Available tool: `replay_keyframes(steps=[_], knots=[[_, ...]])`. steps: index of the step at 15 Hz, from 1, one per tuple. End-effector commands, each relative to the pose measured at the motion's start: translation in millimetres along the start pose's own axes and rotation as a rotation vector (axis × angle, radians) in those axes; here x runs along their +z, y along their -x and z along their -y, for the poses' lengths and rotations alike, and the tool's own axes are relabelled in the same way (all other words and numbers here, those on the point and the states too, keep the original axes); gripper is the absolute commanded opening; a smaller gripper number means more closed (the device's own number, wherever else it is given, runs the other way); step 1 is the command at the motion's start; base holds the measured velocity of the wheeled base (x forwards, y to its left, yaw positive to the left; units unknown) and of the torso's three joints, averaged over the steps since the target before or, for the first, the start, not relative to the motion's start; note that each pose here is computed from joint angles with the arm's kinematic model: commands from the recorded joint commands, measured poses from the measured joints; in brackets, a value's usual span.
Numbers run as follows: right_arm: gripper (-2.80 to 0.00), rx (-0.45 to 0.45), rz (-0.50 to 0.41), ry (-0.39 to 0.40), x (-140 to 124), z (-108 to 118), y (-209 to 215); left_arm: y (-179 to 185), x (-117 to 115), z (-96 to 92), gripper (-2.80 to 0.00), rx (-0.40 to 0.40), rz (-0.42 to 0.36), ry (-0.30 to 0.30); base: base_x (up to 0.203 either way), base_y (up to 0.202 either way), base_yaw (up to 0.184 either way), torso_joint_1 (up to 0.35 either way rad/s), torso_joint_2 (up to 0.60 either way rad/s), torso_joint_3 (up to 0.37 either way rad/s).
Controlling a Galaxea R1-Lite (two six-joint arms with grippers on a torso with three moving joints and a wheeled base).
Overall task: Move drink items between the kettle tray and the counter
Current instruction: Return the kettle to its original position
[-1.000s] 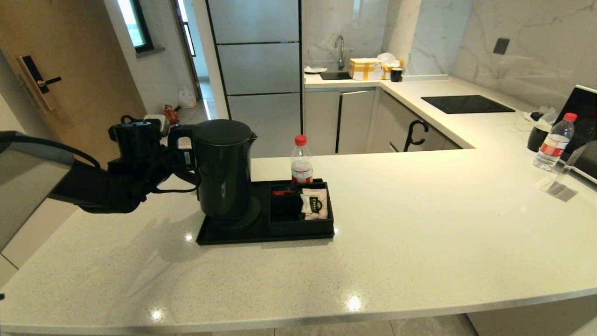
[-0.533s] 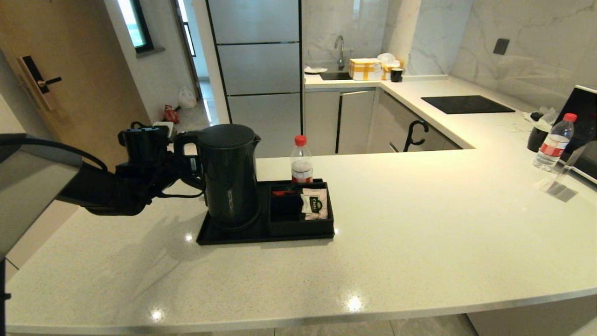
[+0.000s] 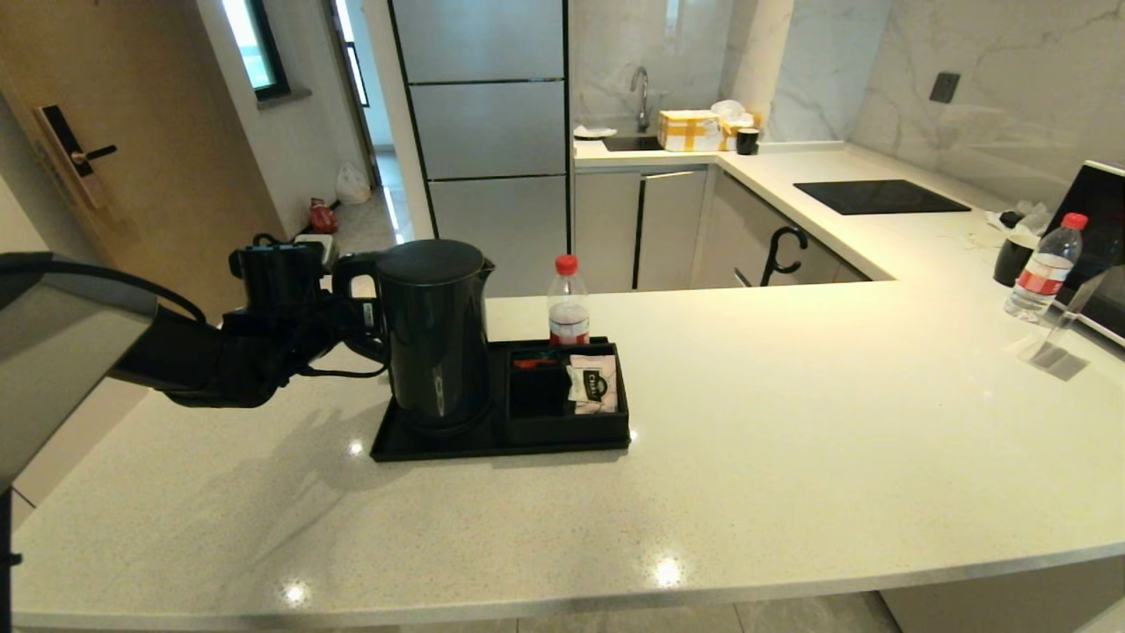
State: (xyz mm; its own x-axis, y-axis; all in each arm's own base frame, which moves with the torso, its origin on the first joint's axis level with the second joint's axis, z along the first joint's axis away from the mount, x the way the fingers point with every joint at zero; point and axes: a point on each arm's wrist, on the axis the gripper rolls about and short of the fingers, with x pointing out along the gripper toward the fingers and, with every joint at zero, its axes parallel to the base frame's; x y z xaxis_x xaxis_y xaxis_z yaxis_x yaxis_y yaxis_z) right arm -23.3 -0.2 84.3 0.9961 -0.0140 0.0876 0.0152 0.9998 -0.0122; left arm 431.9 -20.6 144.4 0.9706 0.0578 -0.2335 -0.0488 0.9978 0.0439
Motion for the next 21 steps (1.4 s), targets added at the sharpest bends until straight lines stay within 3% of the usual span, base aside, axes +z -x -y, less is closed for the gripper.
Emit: replay_keyframes(steps=[1,10,11,21], knots=[[-2.80,0.001,-0.033,0.001,-9,0,-2,2,-1,3.2,-2.80,-0.005,-0.001,-0.003,0.000,0.000,0.000,0.000,0.00,0.000],[-2.80,0.001,-0.033,0.001,-9,0,-2,7,-16,1.9,-2.80,0.000,-0.050,-0.004,0.000,0.000,0.000,0.000,0.00,0.000],[-2.80,0.001,-0.033,0.001,-9,0,-2,8,-16,1.4,0.00,0.000,-0.053,-0.003,0.000,0.000,0.000,0.000,0.00,0.000],[-2.80,0.001,-0.033,0.001,-9,0,-2,24,-16,-0.4,0.00,0.000,-0.029,-0.001,0.000,0.000,0.000,0.000,0.00,0.000]])
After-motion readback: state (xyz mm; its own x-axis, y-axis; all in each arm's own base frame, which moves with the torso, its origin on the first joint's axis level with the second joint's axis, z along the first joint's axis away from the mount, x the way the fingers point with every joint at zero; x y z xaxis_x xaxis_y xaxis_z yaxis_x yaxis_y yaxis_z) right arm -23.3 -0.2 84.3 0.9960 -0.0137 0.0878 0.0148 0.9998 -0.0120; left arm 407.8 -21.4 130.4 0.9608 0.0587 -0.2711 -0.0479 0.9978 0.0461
